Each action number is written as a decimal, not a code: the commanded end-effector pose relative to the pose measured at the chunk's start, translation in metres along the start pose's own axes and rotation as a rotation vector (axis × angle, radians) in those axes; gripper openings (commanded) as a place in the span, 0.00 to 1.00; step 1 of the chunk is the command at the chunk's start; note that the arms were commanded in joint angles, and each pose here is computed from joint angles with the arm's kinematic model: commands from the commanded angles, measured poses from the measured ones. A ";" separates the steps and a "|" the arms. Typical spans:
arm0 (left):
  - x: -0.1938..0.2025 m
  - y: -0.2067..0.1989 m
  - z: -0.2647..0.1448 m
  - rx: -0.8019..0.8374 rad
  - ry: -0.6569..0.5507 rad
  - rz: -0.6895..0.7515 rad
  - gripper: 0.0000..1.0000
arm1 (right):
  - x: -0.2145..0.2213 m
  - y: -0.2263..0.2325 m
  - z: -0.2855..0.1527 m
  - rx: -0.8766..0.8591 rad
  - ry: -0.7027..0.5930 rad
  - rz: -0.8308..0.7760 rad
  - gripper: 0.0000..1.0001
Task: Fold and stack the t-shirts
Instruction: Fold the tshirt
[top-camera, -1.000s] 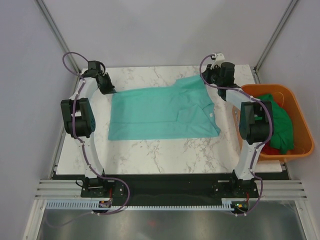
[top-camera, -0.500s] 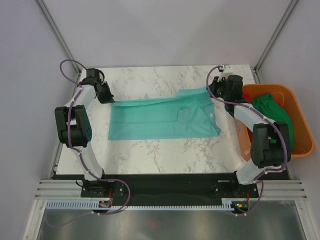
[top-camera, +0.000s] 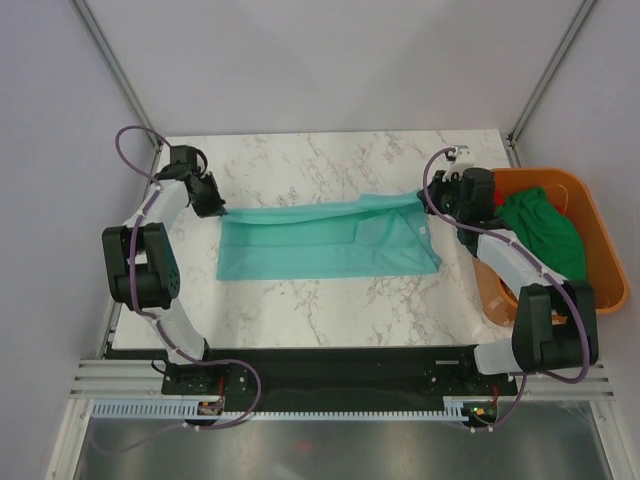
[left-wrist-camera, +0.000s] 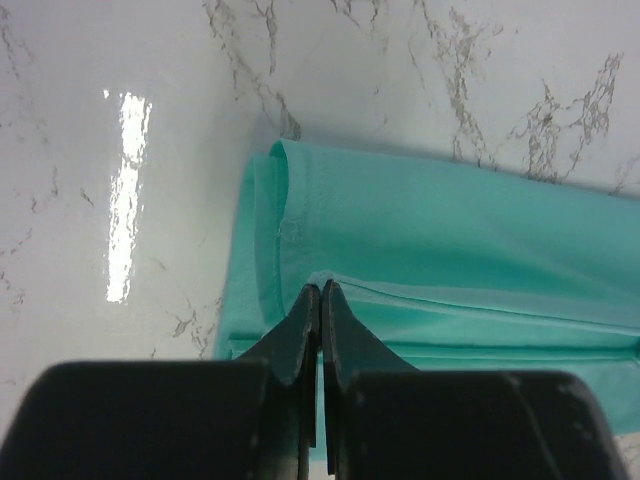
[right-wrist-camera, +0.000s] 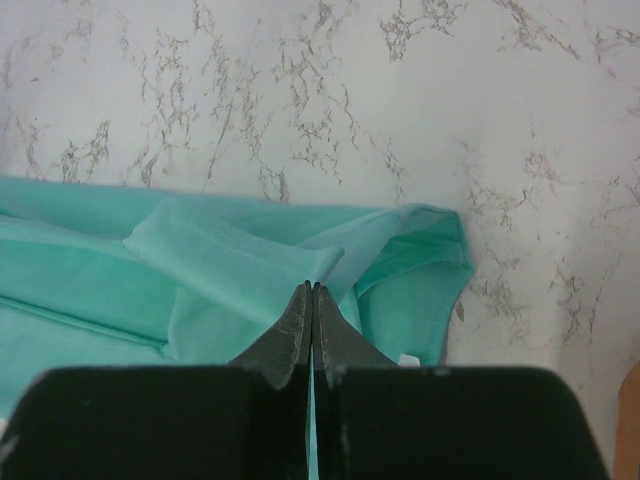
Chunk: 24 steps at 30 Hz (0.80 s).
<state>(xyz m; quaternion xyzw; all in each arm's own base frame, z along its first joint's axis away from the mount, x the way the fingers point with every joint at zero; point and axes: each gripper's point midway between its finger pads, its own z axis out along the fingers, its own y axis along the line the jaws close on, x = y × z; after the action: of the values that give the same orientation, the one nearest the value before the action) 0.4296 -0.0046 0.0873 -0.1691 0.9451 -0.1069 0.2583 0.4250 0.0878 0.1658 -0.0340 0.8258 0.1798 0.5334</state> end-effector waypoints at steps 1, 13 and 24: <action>-0.004 0.003 -0.017 -0.003 -0.046 0.052 0.02 | -0.010 0.009 -0.017 -0.013 -0.033 0.011 0.00; 0.024 0.027 -0.014 -0.106 -0.010 0.054 0.27 | 0.067 0.008 -0.041 0.033 0.105 0.182 0.00; 0.039 0.021 -0.028 -0.078 -0.015 0.001 0.56 | 0.105 0.006 -0.053 0.055 0.182 0.205 0.00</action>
<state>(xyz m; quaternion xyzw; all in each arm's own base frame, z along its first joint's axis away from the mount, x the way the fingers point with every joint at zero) 0.3781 0.0104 0.0860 -0.1745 0.9496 -0.0515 0.2552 0.3303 0.0884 0.0820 0.0473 0.8838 0.2017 0.4196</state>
